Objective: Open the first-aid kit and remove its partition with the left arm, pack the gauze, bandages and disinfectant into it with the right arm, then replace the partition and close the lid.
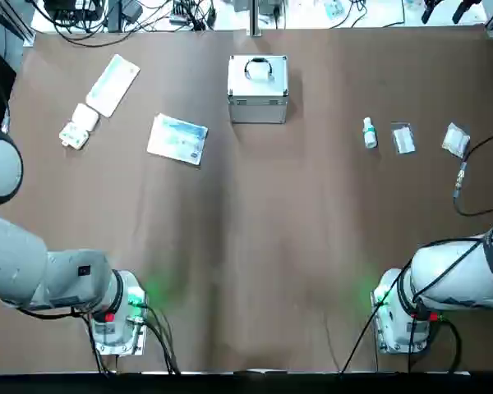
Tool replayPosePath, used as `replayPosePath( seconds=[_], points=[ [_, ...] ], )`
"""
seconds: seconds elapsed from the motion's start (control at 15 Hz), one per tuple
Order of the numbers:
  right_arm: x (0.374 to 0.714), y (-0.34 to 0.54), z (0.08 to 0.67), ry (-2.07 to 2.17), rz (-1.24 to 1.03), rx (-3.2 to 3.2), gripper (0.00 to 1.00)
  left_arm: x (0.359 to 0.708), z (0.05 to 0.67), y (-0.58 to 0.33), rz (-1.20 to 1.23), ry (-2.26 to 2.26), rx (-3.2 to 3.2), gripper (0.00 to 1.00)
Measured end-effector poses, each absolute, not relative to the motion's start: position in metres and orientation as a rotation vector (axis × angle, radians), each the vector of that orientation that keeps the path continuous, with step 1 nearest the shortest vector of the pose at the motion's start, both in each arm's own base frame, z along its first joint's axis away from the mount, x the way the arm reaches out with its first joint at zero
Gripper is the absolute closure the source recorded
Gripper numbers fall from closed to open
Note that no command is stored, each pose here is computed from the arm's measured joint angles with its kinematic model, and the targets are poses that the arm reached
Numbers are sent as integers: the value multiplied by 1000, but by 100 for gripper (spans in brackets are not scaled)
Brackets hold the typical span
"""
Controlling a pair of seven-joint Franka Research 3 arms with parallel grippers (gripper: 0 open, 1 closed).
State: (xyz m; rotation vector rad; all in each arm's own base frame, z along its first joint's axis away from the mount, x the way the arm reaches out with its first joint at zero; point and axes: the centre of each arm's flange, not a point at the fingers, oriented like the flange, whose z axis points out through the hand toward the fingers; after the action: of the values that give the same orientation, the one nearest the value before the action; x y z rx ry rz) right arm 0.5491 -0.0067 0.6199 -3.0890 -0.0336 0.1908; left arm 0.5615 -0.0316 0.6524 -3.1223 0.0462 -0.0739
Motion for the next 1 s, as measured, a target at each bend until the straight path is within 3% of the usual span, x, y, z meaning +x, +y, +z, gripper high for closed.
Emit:
replayPosePath(
  seconds=[0.6, 1.0],
  points=[
    [556, -4, 630, -39, 116, -3082, 0, 561, 652, -35, -63, 36, -3123, 0],
    [615, 47, 544, 43, 137, -2971, 0, 561, 641, -75, -25, -87, -3128, 0]
  ],
)
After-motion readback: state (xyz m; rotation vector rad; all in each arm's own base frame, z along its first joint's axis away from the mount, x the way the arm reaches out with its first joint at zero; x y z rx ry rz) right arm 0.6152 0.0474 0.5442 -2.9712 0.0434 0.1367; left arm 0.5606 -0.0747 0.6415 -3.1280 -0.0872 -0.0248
